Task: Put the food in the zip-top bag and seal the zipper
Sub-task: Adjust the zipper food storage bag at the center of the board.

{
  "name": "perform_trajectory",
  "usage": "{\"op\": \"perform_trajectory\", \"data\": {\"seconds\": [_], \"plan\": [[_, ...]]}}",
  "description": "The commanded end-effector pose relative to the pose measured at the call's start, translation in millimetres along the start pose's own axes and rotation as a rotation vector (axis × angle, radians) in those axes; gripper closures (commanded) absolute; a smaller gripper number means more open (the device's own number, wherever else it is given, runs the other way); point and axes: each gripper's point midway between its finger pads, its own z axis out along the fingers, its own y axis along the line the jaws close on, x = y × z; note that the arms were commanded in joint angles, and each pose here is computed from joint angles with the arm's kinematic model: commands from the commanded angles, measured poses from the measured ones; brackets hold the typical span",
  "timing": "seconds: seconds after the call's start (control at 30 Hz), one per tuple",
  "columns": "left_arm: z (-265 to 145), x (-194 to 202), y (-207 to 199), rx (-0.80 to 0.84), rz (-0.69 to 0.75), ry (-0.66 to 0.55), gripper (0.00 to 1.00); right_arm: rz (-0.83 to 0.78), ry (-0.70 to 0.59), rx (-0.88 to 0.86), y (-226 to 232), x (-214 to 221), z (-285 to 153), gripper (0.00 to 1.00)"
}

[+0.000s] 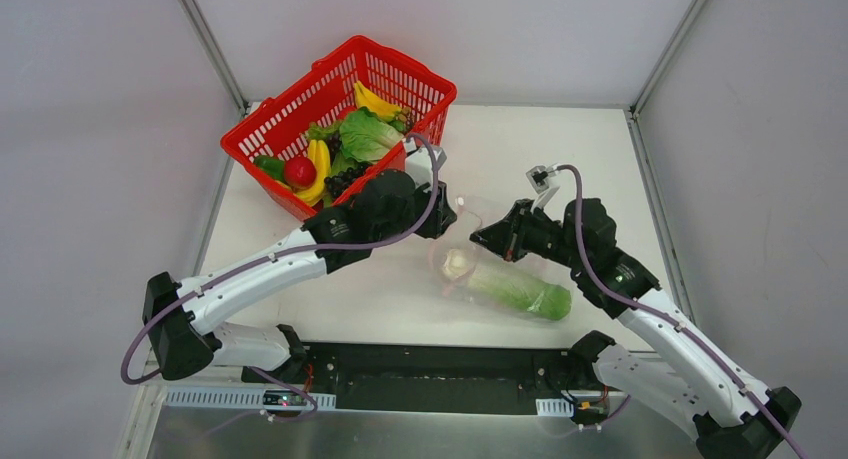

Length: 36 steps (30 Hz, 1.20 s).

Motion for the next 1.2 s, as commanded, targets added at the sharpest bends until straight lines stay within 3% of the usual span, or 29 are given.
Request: {"op": "perform_trajectory", "data": {"seconds": [0.0, 0.13, 0.3, 0.6, 0.67, 0.87, 1.0, 1.17], "plan": [[3.5, -15.4, -12.2, 0.048, 0.001, -0.038, 0.63, -0.050, -0.094, -0.042, 22.3, -28.7, -11.4, 1.00], [10.5, -3.8, -8.8, 0.043, 0.010, -0.005, 0.50, -0.050, -0.099, -0.043, 23.1, -29.5, -12.7, 1.00], [8.6, 3.9, -7.1, 0.050, -0.003, 0.009, 0.40, -0.044, -0.113, -0.024, 19.8, -31.4, -13.2, 1.00], [14.4, 27.1, -0.5, 0.048, 0.032, 0.083, 0.41, -0.034, -0.114, -0.041, 23.7, -33.2, -11.7, 1.00], [18.9, 29.8, 0.2, 0.047, 0.033, 0.082, 0.44, -0.033, -0.111, -0.049, 24.8, -32.6, -11.4, 1.00], [31.1, 32.9, 1.9, 0.030, 0.047, 0.109, 0.72, -0.029, -0.105, -0.056, 26.7, -31.6, -12.1, 1.00], [28.9, 23.5, -0.3, 0.034, 0.028, 0.067, 0.98, -0.030, -0.096, -0.022, 20.2, -30.1, -11.5, 1.00], [15.6, -9.1, -7.9, 0.052, 0.009, -0.038, 1.00, -0.031, -0.079, 0.053, 6.1, -25.5, -13.4, 0.97]]}}
